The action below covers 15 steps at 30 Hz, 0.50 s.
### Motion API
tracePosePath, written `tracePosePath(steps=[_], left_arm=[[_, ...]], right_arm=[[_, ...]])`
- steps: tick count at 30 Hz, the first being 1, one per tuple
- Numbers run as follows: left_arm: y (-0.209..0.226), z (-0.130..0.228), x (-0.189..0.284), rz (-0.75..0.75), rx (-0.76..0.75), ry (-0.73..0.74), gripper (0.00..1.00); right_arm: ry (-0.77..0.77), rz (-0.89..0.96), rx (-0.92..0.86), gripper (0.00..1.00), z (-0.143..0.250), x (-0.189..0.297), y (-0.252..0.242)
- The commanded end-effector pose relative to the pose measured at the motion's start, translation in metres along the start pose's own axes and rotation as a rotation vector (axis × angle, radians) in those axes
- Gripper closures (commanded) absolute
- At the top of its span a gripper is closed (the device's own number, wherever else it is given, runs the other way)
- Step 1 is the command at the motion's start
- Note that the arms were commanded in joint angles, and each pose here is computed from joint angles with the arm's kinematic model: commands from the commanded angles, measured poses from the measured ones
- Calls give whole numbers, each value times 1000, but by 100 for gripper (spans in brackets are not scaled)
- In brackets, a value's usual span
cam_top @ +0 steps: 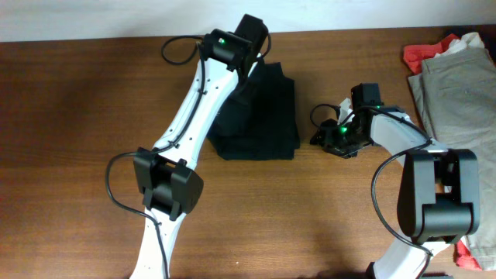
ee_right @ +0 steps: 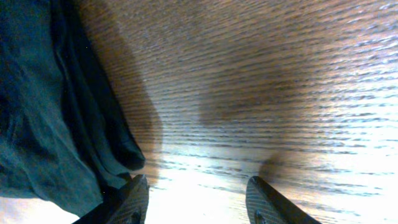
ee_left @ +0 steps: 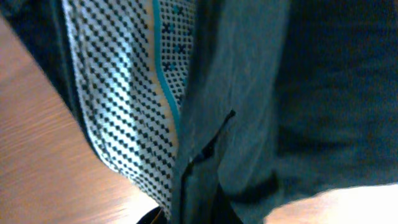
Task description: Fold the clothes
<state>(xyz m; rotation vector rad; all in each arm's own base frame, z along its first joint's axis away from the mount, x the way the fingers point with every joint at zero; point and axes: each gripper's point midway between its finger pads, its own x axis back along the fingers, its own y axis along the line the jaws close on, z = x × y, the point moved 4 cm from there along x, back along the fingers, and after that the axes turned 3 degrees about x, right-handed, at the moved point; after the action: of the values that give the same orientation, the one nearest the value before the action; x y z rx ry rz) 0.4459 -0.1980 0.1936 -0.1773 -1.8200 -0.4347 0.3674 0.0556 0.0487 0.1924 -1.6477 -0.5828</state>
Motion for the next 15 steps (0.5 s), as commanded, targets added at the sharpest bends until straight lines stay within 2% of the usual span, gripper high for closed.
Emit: tracePosePath(steps=[1,4,7,11,15], left_arm=[[51,3,6,-211,35,8,99],[81,8,11,-283,98,21,99],[89,3,23,-313,130,-19,100],[118,0,46,-501,168,-68,98],[143,11,42,-512,204,-22,98]], right_arm=[[5,3,38,45,-3,0,2],[3,7,46,44,-3,0,2],[4,7,46,44,-3,-1,2],[15,25,42,44,0,-1,-1],[20,42,42,43,1,-1,-4]])
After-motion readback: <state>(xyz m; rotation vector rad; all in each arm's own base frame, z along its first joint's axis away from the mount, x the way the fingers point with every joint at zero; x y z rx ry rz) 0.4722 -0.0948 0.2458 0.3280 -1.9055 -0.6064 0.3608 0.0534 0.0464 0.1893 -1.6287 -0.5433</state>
